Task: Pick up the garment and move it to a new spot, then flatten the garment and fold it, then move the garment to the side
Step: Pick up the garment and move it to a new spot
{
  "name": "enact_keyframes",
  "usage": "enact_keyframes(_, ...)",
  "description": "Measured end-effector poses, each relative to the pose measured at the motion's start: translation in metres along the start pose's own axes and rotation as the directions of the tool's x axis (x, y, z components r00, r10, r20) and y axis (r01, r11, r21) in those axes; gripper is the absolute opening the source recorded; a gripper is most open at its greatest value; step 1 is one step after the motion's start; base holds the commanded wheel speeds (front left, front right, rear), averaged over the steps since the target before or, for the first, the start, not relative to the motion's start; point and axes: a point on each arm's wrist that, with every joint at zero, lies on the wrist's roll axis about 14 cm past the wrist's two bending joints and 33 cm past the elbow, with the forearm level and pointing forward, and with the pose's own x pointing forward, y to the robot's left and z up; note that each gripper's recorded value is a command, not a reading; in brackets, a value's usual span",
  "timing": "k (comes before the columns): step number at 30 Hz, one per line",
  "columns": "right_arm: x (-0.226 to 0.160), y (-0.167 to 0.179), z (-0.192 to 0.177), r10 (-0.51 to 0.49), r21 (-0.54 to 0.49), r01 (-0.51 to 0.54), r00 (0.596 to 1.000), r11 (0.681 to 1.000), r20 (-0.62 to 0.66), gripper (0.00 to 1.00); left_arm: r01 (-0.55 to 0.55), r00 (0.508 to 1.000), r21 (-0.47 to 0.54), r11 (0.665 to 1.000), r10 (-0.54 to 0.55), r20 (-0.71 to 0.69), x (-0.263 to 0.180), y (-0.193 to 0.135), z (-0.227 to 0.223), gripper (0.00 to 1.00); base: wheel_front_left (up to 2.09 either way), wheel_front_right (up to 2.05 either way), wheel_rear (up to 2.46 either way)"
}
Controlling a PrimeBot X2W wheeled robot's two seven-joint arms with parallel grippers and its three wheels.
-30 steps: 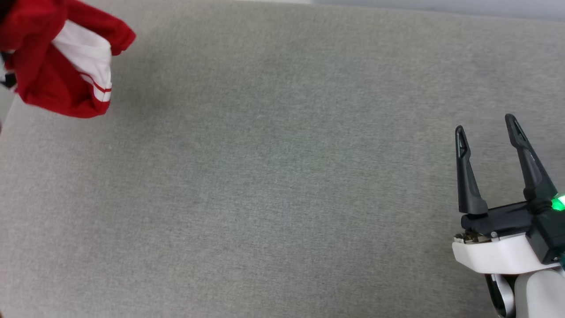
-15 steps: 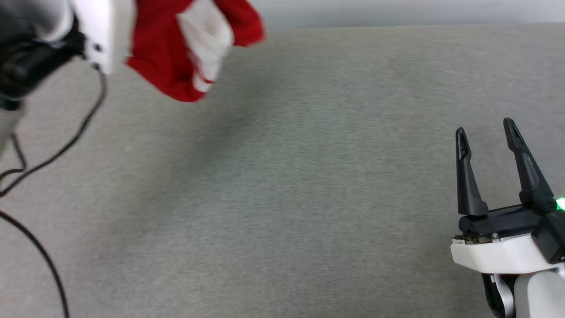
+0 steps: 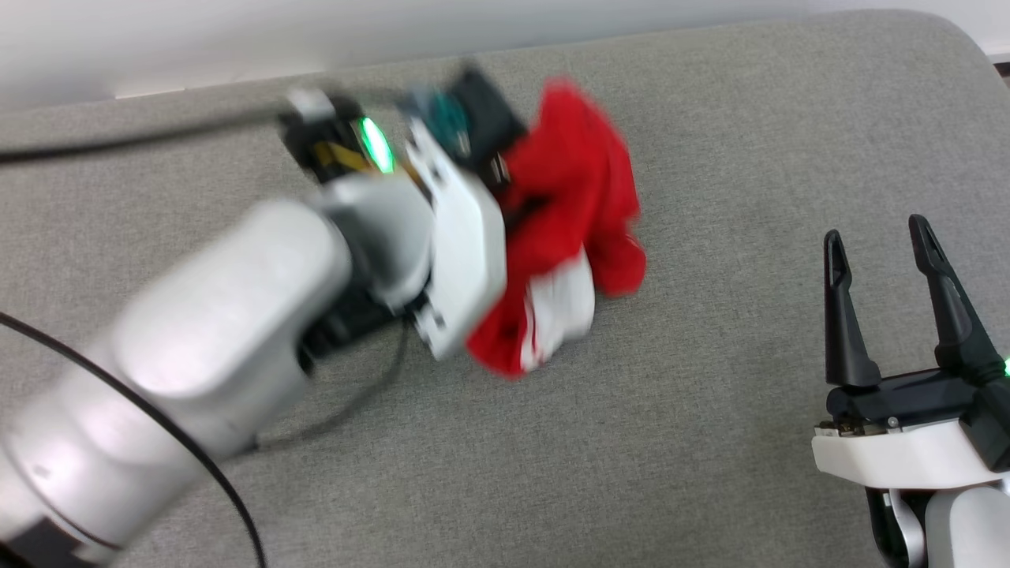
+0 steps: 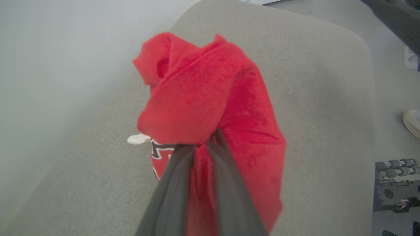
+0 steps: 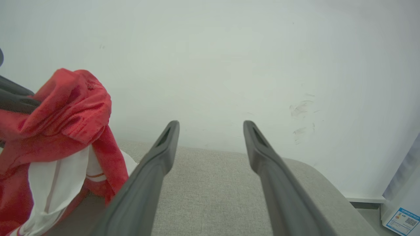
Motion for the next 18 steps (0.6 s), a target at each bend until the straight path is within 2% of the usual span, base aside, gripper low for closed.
enact_keyframes(4, 0.001, 0.0, -0.002, -0.001, -0.001, 0.001, 1.0, 1.0, -0.005, 1.0, 0.075, 0.99, -0.09, 0.993, -0.085, -0.109, 0.016, -0.036, -0.06, 0.0, 0.0, 0.0, 0.0)
enact_keyframes(8, 0.002, 0.003, -0.007, 0.01, 0.002, -0.01, 1.0, 1.0, -0.017, 1.0, 0.155, 0.957, -0.176, 0.972, -0.192, -0.217, 0.021, -0.085, -0.118, 0.0, 0.0, 0.0, 0.0)
enact_keyframes(12, 0.001, 0.007, -0.011, 0.019, 0.005, -0.019, 0.999, 1.0, -0.029, 1.0, 0.194, 0.936, -0.254, 0.948, -0.256, -0.243, 0.021, -0.119, -0.145, 0.0, 0.0, 0.0, 0.0)
enact_keyframes(16, -0.001, 0.009, -0.012, 0.025, 0.008, -0.025, 0.999, 1.0, -0.034, 1.0, 0.195, 0.93, -0.276, 0.941, -0.267, -0.252, 0.018, -0.134, -0.155, 0.0, 0.0, 0.0, 0.0)
enact_keyframes(17, -0.002, 0.01, -0.012, 0.026, 0.009, -0.026, 0.999, 1.0, -0.036, 1.0, 0.189, 0.936, -0.269, 0.944, -0.257, -0.242, 0.018, -0.133, -0.154, 0.9, 0.0, 0.0, 0.0)
enact_keyframes(18, -0.004, 0.01, -0.013, 0.027, 0.009, -0.027, 0.999, 1.0, -0.041, 1.0, 0.182, 0.947, -0.256, 0.95, -0.239, -0.215, 0.019, -0.131, -0.149, 1.0, 0.0, 0.0, 0.0)
